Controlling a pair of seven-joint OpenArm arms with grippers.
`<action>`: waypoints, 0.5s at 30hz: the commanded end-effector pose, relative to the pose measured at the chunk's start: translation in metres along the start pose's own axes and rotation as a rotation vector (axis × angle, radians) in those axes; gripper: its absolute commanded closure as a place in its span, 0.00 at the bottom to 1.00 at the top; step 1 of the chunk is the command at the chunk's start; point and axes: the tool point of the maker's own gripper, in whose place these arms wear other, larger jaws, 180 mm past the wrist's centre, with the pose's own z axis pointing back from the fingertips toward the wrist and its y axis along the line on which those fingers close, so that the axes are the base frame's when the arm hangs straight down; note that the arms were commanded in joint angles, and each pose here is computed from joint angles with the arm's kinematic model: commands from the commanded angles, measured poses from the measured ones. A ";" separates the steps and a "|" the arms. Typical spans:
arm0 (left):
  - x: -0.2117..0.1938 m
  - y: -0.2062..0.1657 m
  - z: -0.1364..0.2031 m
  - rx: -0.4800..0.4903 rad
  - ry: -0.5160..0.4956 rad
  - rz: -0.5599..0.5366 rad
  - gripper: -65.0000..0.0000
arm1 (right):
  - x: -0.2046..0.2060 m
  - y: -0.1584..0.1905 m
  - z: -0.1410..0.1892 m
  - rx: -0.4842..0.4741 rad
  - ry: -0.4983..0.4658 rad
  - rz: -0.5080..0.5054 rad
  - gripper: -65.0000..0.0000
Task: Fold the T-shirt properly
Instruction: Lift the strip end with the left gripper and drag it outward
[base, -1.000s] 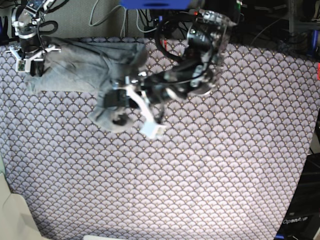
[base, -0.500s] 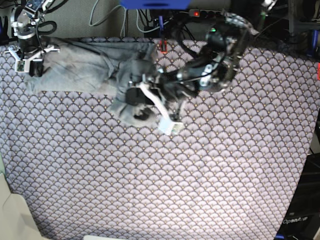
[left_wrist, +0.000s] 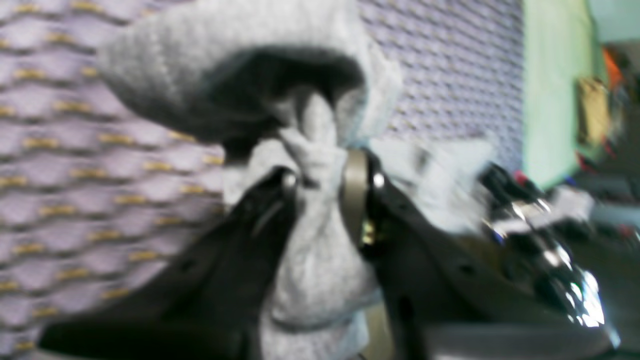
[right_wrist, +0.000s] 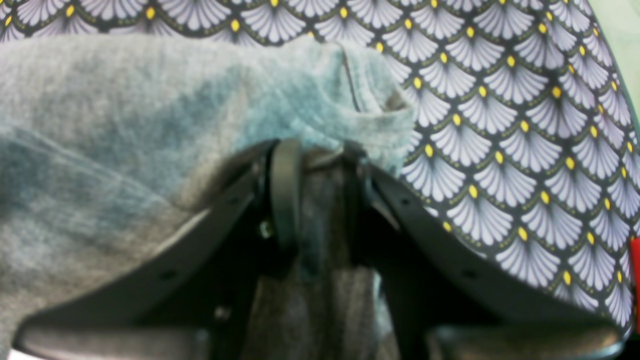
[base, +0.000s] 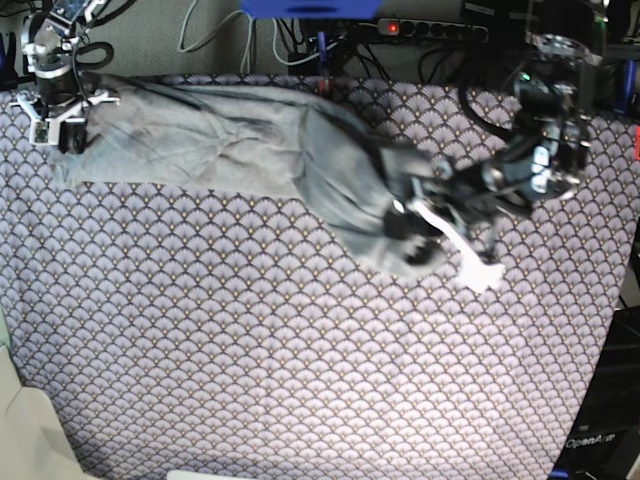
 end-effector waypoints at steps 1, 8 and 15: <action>0.017 -0.003 0.008 -0.016 -0.052 -0.012 1.00 | 0.012 -0.007 0.001 -0.003 -0.038 0.015 0.76; 0.032 0.010 0.018 0.015 -0.104 0.009 1.00 | 0.021 -0.007 -0.004 -0.006 -0.061 0.013 0.76; 0.007 0.016 0.022 0.038 0.061 -0.004 1.00 | 0.020 -0.007 -0.004 -0.006 -0.058 0.015 0.76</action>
